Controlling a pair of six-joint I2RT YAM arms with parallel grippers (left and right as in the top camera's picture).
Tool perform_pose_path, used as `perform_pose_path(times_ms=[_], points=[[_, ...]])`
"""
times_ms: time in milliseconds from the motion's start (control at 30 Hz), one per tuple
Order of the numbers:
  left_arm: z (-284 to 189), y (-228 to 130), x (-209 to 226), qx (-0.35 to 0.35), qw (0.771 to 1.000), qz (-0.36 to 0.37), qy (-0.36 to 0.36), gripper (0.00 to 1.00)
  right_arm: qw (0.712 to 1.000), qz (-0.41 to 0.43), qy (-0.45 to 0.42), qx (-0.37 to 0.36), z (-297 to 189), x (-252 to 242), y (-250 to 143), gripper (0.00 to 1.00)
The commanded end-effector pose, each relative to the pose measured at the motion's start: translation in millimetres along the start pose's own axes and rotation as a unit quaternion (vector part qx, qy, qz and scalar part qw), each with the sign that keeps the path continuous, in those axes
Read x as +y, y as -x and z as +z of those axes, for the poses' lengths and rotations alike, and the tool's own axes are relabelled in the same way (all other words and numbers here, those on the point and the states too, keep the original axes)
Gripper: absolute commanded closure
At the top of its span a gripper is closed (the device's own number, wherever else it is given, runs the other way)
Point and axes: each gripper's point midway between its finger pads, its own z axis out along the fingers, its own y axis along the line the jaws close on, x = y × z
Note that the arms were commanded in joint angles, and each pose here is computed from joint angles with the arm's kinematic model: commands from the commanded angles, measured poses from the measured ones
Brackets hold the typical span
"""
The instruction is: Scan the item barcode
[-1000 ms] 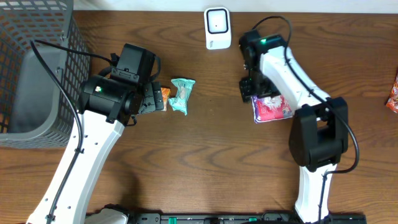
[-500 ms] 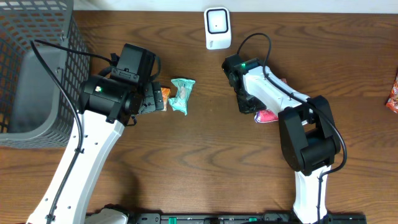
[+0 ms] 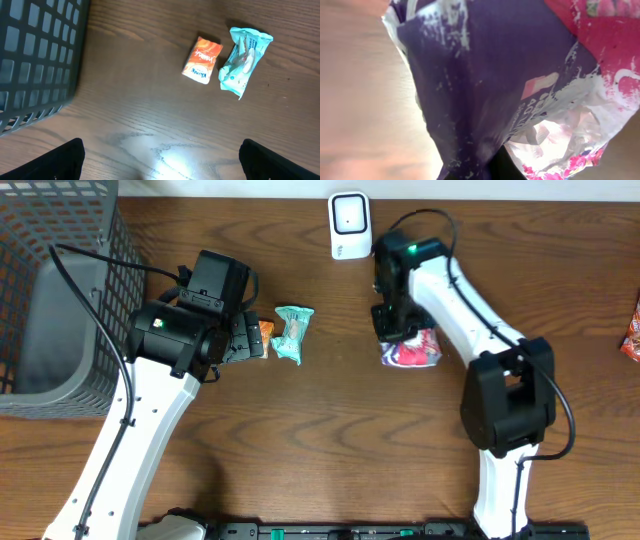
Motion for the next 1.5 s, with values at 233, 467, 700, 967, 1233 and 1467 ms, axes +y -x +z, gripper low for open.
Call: perform_pose_path(times_ms=[233,467,700,967,1233,1467], points=[[-3.2,2.3,2.2,-0.005,1.000,-0.008,0.000,0.02,0.894,-0.095,0.432,-0.079,-79.3,61.6,13.8,0.99],[-3.2,2.3,2.2,-0.005,1.000,-0.008,0.000,0.02,0.875,-0.059,0.471,-0.090,-73.3,36.9,12.8,0.99],[-3.2,2.3,2.2,-0.005,1.000,-0.008,0.000,0.02,0.883,0.012,0.466,-0.060,-16.4,5.4,-6.6,0.99],[-3.2,2.3,2.2,-0.005,1.000,-0.008,0.000,0.02,0.955,0.119,0.273,0.012,25.3,-83.1,-32.8,0.85],[-3.2,2.3,2.2,-0.005,1.000,-0.008,0.000,0.02,0.969,0.141,0.202,0.027,11.7,-115.6,-36.8,0.55],[-3.2,2.3,2.2,-0.005,1.000,-0.008,0.000,0.02,0.969,0.137,0.202,0.027,11.4,-113.0,-36.3,0.50]])
